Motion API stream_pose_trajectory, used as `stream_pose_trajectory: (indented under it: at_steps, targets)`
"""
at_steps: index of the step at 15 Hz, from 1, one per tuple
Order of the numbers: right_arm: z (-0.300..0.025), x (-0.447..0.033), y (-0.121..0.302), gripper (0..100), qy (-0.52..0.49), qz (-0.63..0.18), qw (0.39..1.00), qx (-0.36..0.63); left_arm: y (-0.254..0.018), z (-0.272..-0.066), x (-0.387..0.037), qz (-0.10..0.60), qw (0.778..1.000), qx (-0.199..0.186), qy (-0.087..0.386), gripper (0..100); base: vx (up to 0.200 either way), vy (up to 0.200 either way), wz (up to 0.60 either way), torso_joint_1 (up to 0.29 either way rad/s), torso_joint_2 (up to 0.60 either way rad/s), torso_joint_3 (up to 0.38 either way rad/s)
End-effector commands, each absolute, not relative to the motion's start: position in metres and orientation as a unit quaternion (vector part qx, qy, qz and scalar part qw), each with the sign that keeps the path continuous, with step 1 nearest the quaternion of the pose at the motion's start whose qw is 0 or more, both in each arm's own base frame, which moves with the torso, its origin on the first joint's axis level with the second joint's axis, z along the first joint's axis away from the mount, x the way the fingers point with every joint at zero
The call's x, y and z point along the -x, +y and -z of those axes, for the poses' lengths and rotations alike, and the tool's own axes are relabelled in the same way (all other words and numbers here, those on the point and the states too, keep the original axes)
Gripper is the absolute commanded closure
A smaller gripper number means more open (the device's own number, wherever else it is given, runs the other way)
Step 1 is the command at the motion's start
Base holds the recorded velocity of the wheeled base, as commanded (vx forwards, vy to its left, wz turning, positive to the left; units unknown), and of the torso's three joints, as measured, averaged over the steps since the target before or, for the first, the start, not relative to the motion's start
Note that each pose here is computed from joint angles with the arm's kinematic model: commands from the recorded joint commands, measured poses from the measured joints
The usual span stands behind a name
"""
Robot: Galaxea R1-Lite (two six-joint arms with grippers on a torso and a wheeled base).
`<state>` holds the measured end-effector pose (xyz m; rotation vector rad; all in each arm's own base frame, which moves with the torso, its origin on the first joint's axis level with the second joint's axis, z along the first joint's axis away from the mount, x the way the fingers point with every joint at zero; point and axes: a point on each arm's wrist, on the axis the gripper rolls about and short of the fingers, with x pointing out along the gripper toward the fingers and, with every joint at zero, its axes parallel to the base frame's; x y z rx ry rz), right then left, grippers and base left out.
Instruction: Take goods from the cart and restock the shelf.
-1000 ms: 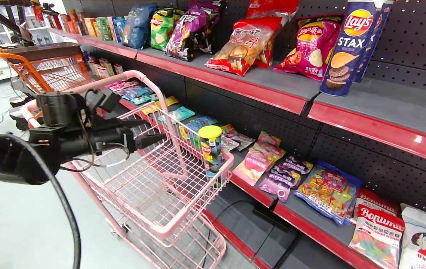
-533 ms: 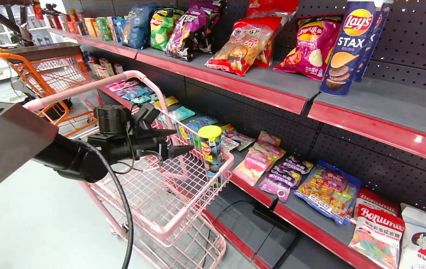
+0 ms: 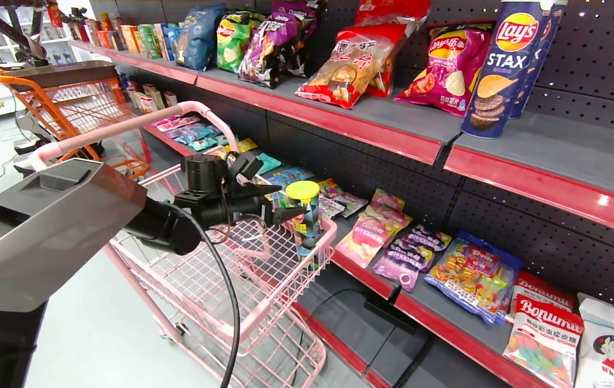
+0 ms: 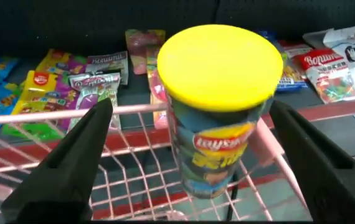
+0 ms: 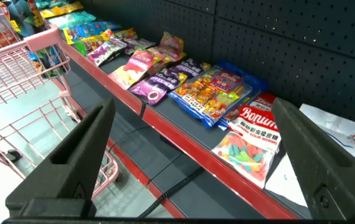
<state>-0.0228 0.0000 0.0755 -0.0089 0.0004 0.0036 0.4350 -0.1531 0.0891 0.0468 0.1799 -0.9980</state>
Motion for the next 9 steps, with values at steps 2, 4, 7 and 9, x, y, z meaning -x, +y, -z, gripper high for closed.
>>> stream_pose_trajectory:
  at_steps: [2,4,7,9]
  targets:
    - [-0.076,0.023,0.0,0,0.001,-0.002,1.0,0.005,-0.165,-0.079,-0.441,0.481,0.872,-0.017,0.09,0,0.0,0.0,0.0,0.0,0.0,0.0]
    - [-0.076,0.023,0.0,0,0.001,-0.003,1.0,0.005,-0.168,-0.076,-0.441,0.482,0.871,-0.017,0.093,0,0.0,0.0,0.0,0.0,0.0,0.0]
    - [-0.076,0.023,0.0,0,0.001,-0.003,1.0,0.005,-0.169,-0.071,-0.442,0.476,0.874,-0.018,0.097,0,0.0,0.0,0.0,0.0,0.0,0.0]
    - [-0.076,0.023,0.0,0,0.001,-0.003,1.0,0.005,-0.17,-0.07,-0.442,0.475,0.874,-0.018,0.098,0,0.0,0.0,0.0,0.0,0.0,0.0]
